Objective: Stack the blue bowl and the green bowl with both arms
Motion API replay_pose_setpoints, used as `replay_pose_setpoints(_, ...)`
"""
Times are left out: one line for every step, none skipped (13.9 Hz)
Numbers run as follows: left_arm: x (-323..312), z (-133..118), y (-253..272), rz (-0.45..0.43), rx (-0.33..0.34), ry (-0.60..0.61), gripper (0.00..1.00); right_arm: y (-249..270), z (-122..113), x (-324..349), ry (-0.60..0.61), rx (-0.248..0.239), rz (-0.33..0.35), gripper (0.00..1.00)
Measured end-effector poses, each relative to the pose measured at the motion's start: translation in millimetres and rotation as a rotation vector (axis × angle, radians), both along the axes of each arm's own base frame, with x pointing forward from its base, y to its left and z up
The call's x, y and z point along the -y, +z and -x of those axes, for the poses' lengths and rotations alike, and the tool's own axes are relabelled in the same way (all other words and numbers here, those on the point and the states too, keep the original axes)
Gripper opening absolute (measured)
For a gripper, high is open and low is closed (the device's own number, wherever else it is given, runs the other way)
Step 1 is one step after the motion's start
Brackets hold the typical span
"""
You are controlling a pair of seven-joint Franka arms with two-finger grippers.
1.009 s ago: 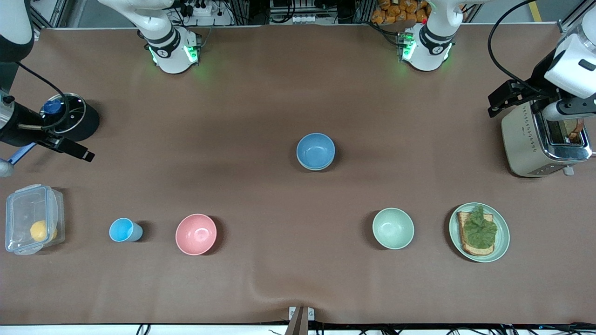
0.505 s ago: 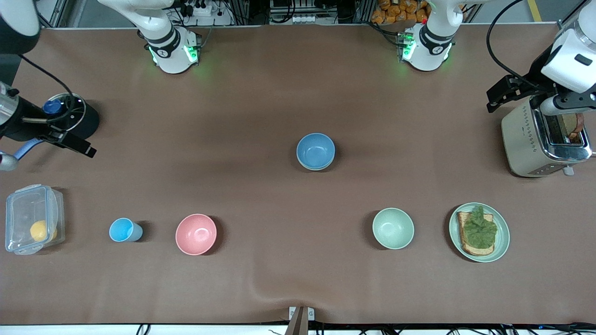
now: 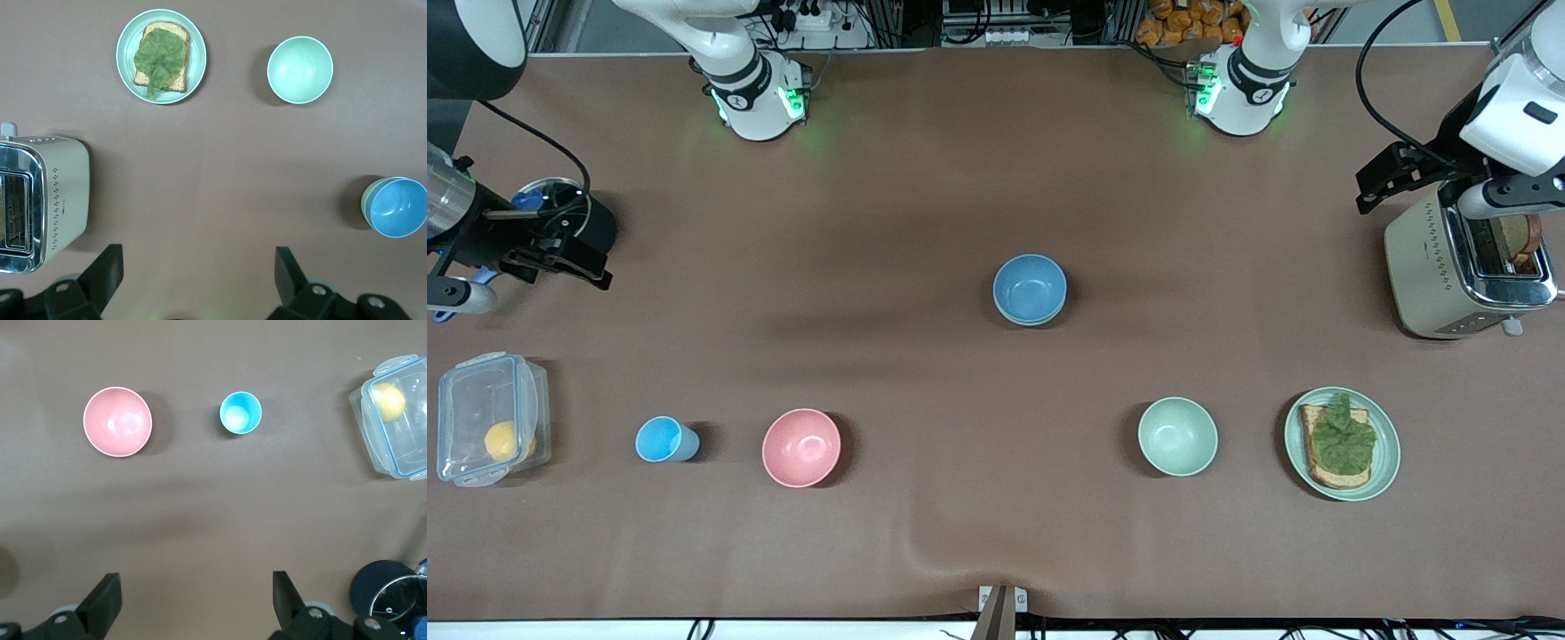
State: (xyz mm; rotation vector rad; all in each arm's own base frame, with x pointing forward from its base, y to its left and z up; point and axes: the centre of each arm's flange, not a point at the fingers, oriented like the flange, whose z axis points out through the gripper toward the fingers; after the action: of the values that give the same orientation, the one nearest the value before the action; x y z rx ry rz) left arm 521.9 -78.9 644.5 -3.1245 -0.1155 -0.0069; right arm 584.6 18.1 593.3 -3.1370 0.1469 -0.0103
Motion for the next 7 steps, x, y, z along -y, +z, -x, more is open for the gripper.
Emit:
replay_pose_setpoints(0.0, 0.0, 0.0, 0.000, 0.000, 0.000, 1.00, 0.2, 0.2, 1.1, 0.002, 0.000, 0.000, 1.00)
replay_pose_setpoints(-0.1, 0.0, 0.0, 0.000, 0.000, 0.000, 1.00, 0.7, 0.5, 2.0, 0.002, 0.000, 0.001, 1.00)
replay_pose_setpoints(-0.1, 0.0, -0.1, 0.000, 0.000, 0.000, 1.00, 1.1, 0.7, 3.1, 0.000, 0.001, 0.001, 1.00)
replay_pose_setpoints(-0.1, 0.0, -0.1, 0.000, 0.000, 0.000, 1.00, 1.4, 0.9, 4.3, -0.001, 0.001, 0.001, 1.00)
replay_pose_setpoints(-0.1, 0.0, -0.1, 0.000, 0.000, 0.000, 1.00, 1.6, 1.1, 5.1, -0.003, 0.001, 0.001, 1.00)
replay_pose_setpoints(-0.1, 0.0, -0.1, 0.000, 0.000, 0.000, 1.00, 1.3, 1.1, 5.5, -0.003, 0.000, 0.002, 1.00)
replay_pose_setpoints(-0.1, 0.0, -0.1, 0.000, 0.000, 0.000, 1.00, 0.9, 1.2, 5.4, -0.003, -0.001, 0.002, 1.00)
